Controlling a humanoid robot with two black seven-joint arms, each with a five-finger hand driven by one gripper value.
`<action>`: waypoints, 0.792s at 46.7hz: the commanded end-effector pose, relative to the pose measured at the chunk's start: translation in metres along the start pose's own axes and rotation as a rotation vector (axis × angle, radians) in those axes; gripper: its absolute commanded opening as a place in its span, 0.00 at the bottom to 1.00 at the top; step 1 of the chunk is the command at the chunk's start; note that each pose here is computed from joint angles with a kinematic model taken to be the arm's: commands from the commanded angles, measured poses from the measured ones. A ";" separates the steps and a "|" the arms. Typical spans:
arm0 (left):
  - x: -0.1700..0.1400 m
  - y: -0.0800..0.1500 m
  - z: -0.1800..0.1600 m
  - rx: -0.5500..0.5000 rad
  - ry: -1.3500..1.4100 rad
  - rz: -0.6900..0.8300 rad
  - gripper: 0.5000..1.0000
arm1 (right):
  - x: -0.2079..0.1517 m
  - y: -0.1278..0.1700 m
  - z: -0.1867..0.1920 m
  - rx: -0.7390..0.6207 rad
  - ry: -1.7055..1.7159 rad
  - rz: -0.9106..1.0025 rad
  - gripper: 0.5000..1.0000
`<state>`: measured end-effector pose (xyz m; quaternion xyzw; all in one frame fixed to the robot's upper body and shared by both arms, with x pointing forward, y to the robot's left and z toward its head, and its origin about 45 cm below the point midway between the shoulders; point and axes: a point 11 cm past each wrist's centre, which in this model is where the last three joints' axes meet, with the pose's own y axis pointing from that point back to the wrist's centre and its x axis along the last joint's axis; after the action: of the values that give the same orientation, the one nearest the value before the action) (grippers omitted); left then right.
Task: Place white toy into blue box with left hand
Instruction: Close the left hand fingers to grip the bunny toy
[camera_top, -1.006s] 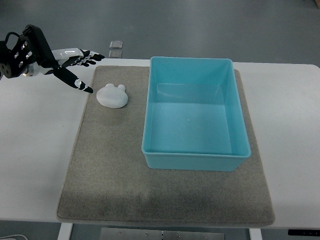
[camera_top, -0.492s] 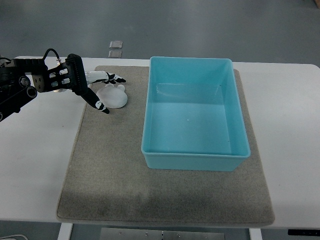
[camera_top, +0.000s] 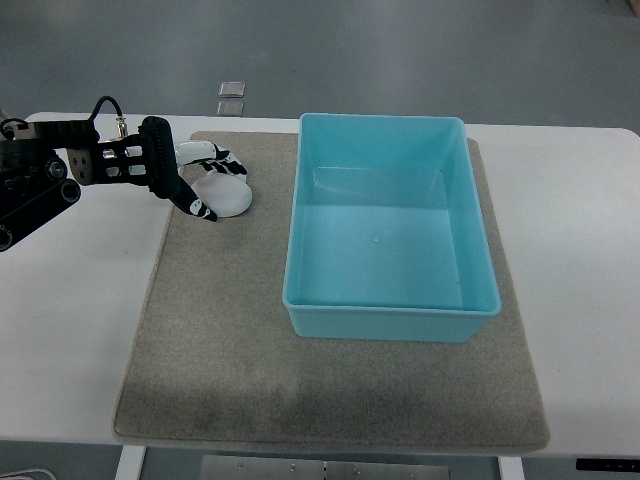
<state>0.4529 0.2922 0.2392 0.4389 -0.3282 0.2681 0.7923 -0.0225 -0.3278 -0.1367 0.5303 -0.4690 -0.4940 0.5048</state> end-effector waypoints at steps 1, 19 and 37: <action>0.001 0.000 0.000 0.000 -0.003 0.004 0.47 | 0.000 0.000 0.000 0.000 0.000 0.000 0.87; 0.006 0.000 0.002 -0.002 -0.010 0.025 0.00 | 0.000 0.000 0.000 0.000 0.000 0.000 0.87; 0.035 0.006 0.009 -0.011 -0.045 0.114 0.00 | 0.000 0.000 0.000 0.000 0.000 0.000 0.87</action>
<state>0.4661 0.2909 0.2653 0.4230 -0.3668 0.2981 0.7731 -0.0225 -0.3278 -0.1367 0.5303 -0.4690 -0.4940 0.5048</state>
